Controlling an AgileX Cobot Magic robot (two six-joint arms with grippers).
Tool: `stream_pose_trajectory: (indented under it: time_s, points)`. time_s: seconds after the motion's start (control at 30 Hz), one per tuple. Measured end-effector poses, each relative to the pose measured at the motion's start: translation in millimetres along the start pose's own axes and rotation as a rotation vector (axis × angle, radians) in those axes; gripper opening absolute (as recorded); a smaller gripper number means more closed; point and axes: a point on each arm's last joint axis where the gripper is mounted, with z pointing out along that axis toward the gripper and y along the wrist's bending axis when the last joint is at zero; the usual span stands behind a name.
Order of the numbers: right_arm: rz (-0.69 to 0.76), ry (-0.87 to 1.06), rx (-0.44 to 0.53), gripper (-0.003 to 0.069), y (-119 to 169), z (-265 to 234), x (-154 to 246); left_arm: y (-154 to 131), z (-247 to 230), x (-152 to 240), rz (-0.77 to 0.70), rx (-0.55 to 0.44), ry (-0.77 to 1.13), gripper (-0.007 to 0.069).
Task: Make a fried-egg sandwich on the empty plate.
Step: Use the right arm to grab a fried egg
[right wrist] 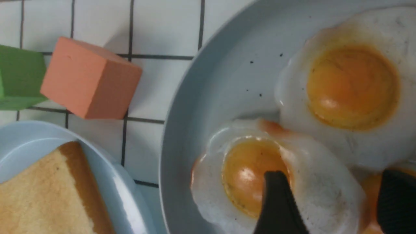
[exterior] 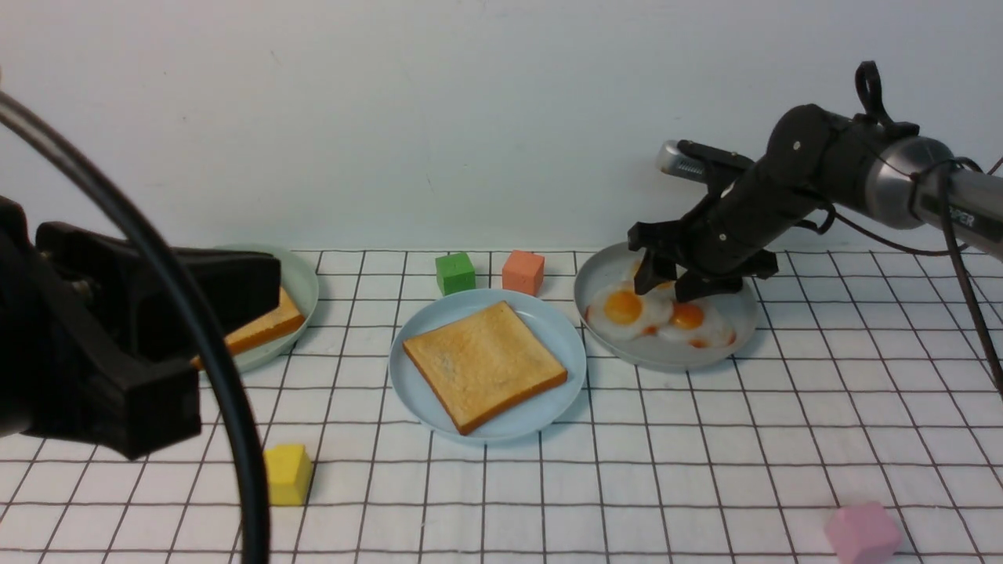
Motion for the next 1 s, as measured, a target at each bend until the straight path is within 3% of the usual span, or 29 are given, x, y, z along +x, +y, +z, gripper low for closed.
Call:
stream_pose_trajectory:
  time_s: [0.7,1.0]
  points:
    - [-0.026,-0.025,-0.019,0.0419,-0.1,5.9,-1.9,0.0,0.1,0.1,-0.001,0.000,-0.001,-0.0013]
    - [-0.025,-0.008,-0.016,0.0344,-1.9,10.2,0.4,-0.3,0.1,-2.2,-0.001,0.004,-0.027,-0.0013]
